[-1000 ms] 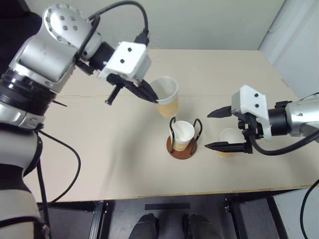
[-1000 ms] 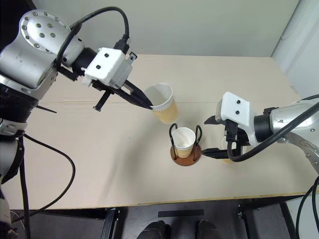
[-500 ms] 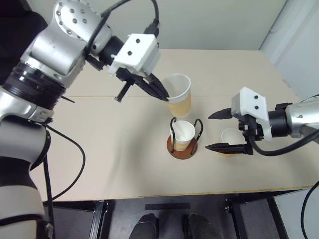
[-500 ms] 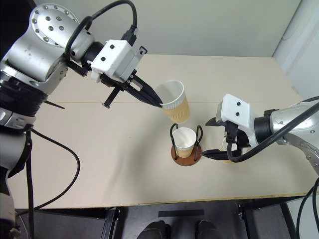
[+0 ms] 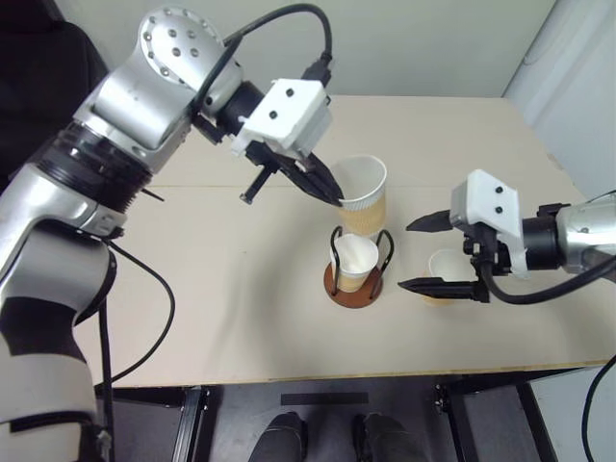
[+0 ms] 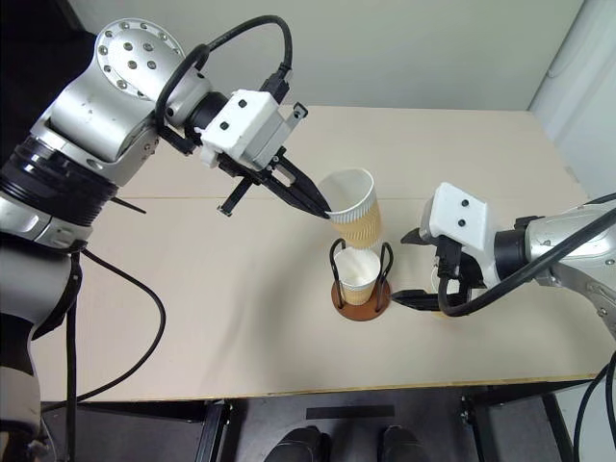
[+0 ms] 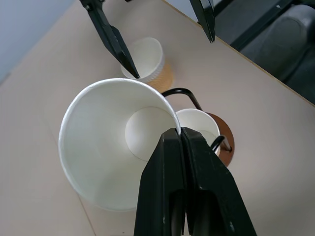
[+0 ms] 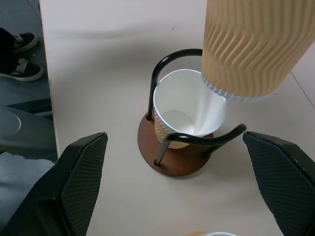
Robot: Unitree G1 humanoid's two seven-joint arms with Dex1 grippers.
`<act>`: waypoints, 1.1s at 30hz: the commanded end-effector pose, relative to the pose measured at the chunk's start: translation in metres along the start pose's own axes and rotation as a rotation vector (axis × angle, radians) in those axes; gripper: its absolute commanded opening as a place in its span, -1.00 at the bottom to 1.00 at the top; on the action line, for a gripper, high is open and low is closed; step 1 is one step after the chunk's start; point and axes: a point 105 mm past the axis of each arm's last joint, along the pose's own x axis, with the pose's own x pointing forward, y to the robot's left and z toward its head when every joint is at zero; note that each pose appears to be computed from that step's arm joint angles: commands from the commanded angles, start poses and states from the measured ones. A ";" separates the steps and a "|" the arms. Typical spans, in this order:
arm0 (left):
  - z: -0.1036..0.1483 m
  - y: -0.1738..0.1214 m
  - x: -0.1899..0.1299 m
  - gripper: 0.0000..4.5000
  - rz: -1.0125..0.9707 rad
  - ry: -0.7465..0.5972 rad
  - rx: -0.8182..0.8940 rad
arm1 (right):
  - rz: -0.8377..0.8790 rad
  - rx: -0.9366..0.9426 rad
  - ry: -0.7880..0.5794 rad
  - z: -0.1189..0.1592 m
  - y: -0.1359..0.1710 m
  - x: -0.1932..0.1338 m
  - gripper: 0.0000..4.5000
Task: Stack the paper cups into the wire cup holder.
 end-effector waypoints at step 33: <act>-0.008 -0.008 0.024 -0.99 -0.147 0.050 0.091 | -0.057 -0.018 -0.013 0.007 0.002 -0.011 1.00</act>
